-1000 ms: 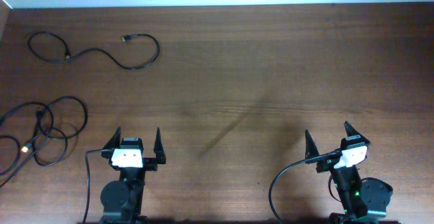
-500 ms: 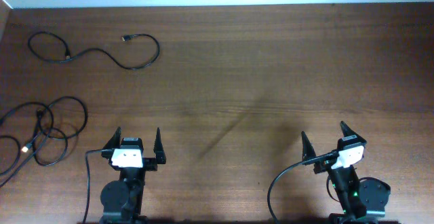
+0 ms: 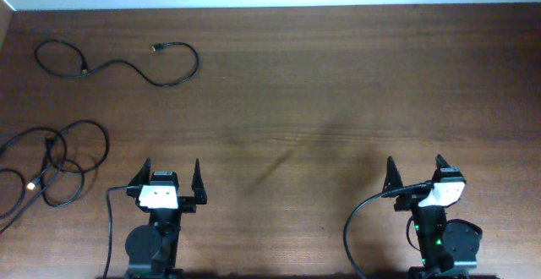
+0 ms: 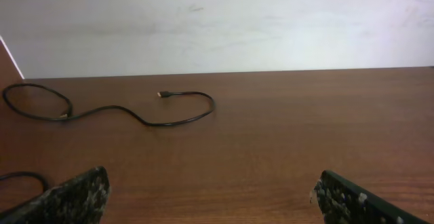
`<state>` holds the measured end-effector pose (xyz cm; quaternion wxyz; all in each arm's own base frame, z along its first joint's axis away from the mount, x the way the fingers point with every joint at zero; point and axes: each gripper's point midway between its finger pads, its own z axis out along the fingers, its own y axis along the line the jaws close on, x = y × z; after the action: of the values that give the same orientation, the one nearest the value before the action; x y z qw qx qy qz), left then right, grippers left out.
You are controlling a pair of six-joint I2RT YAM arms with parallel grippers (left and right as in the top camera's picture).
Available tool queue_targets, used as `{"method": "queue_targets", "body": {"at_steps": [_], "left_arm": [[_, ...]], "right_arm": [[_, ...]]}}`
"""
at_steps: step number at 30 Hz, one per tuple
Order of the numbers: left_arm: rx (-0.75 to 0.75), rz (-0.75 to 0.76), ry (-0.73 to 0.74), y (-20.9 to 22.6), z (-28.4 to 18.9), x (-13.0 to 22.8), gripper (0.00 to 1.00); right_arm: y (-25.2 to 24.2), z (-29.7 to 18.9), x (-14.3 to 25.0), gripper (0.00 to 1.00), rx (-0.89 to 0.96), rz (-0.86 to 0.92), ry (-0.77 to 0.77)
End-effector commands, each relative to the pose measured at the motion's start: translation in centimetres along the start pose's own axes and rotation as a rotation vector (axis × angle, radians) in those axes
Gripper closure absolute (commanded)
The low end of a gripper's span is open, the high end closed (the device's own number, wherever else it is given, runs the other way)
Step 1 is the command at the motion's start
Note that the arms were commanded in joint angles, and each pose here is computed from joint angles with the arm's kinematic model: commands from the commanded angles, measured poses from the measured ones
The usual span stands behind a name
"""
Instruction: Untangle cables
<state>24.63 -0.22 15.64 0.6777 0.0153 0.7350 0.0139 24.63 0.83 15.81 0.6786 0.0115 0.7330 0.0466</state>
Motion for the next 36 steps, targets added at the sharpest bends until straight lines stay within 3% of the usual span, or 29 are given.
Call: {"method": "queue_targets", "body": {"at_steps": [1,10,13,36], "left_arm": [[0.008,0.015,-0.002,-0.1,0.0,0.0,0.02],[0.008,0.015,-0.002,-0.1,0.0,0.0,0.02],[0.008,0.015,-0.002,-0.1,0.0,0.0,0.02],[0.008,0.015,-0.002,-0.1,0.0,0.0,0.02]], "right_arm": [[-0.8,-0.1,0.2,0.01,0.052,0.036,0.000],[0.3,0.0,0.2,0.01,-0.002,0.016,0.002],[1.5,-0.1,0.2,0.01,-0.074,-0.078,-0.002],[1.0,0.0,0.1,0.01,-0.044,-0.078,-0.002]]}}
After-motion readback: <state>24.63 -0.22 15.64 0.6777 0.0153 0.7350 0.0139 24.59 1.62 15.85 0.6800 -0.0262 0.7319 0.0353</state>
